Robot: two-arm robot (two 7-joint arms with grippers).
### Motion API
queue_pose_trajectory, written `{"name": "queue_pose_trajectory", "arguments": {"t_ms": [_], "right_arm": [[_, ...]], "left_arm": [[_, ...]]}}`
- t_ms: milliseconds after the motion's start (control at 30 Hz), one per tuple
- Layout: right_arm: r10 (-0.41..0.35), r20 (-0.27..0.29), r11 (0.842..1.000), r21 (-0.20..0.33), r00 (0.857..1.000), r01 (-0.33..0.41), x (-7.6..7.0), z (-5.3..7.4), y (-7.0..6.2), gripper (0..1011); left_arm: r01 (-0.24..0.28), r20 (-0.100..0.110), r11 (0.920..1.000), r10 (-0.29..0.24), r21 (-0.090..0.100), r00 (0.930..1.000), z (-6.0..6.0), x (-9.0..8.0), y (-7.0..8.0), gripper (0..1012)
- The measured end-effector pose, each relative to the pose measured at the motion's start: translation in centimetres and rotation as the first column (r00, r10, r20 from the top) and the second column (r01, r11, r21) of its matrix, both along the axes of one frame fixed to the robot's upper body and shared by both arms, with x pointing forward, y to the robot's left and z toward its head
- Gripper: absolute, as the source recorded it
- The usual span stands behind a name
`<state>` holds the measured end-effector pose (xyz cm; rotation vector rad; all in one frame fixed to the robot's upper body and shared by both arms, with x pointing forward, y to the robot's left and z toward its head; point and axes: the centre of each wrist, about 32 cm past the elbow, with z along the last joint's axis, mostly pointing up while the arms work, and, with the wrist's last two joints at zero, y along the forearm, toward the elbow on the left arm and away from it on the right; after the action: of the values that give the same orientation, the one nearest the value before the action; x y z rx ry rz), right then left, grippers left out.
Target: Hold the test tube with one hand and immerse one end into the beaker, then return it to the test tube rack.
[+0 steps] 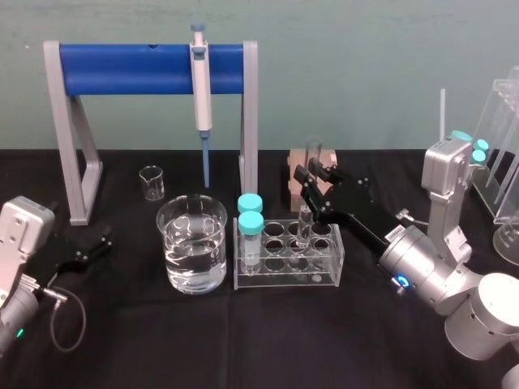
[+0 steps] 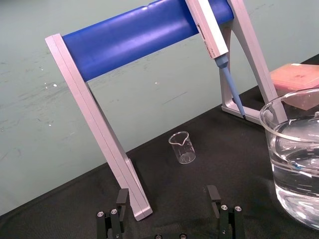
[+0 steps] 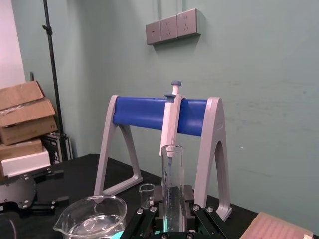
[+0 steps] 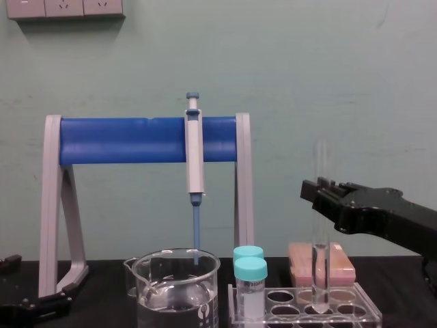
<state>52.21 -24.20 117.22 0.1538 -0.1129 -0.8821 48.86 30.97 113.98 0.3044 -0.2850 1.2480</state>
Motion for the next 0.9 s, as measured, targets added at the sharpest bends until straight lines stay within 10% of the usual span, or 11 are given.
{"name": "queue_pose_trajectory", "arguments": {"t_ms": [900], "right_arm": [[-0.004, -0.059, 1.000, -0.026, 0.998, 0.003, 0.6, -1.4, 0.2, 225]], "left_arm": [[0.000, 0.000, 1.0000, 0.000, 0.000, 1.0000, 0.0, 0.0, 0.0, 1000]]}}
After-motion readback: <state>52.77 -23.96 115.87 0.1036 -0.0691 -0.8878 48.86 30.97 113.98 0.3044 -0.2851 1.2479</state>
